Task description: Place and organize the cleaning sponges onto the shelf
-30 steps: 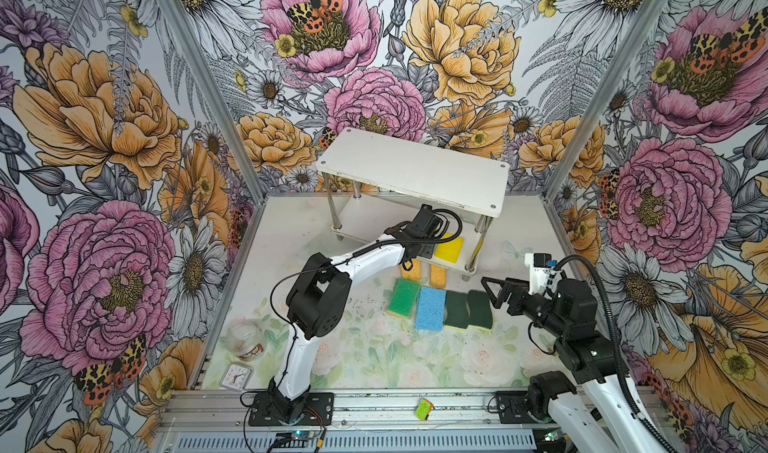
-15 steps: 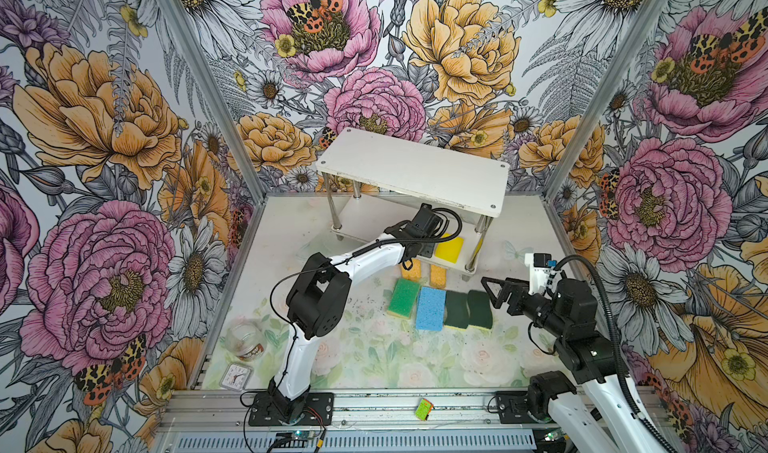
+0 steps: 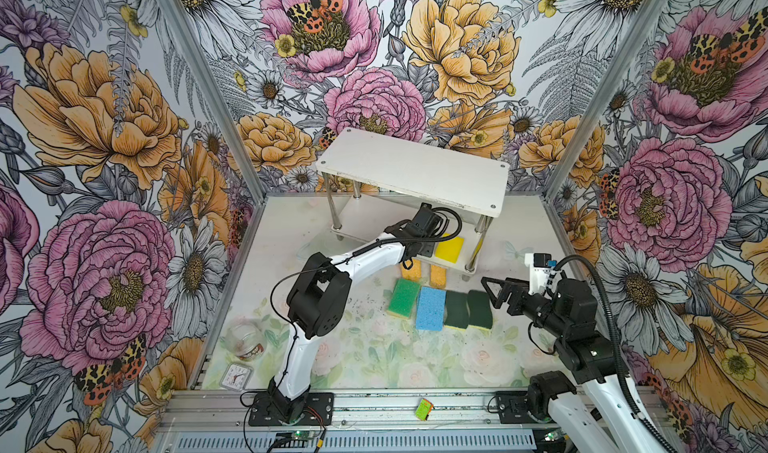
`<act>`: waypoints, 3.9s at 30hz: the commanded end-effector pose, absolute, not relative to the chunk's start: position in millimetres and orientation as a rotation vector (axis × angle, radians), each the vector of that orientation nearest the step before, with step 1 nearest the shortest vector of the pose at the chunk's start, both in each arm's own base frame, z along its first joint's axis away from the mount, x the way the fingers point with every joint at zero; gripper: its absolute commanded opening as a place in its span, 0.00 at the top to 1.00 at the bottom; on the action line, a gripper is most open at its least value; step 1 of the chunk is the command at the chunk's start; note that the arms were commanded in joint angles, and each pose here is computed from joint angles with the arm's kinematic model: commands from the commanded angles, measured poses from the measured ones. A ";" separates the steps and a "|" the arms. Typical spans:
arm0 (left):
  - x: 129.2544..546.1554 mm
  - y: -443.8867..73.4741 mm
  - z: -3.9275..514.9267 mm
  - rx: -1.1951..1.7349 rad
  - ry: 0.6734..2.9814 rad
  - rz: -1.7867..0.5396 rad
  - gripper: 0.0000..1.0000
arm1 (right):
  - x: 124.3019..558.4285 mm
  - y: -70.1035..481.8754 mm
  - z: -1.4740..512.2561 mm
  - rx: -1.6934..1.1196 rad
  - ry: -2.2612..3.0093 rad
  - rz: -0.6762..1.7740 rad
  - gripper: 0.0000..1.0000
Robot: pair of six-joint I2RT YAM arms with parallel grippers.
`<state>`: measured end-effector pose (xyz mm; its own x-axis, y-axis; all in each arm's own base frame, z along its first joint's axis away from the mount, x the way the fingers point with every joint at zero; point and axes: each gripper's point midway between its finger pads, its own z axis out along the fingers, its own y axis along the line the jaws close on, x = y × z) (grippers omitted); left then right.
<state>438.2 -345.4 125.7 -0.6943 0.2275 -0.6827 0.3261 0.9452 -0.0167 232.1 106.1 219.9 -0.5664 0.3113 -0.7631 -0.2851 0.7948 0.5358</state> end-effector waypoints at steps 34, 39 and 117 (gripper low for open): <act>440.7 -347.1 128.7 0.360 2.375 -0.221 0.41 | 230.5 105.6 216.6 0.021 2.026 0.780 0.01; 441.0 -346.5 130.5 0.359 2.372 -0.224 0.41 | 230.4 105.8 216.5 0.022 2.027 0.782 0.00; 439.3 -343.3 135.1 0.357 2.367 -0.221 0.33 | 229.7 106.5 216.1 0.022 2.027 0.789 0.00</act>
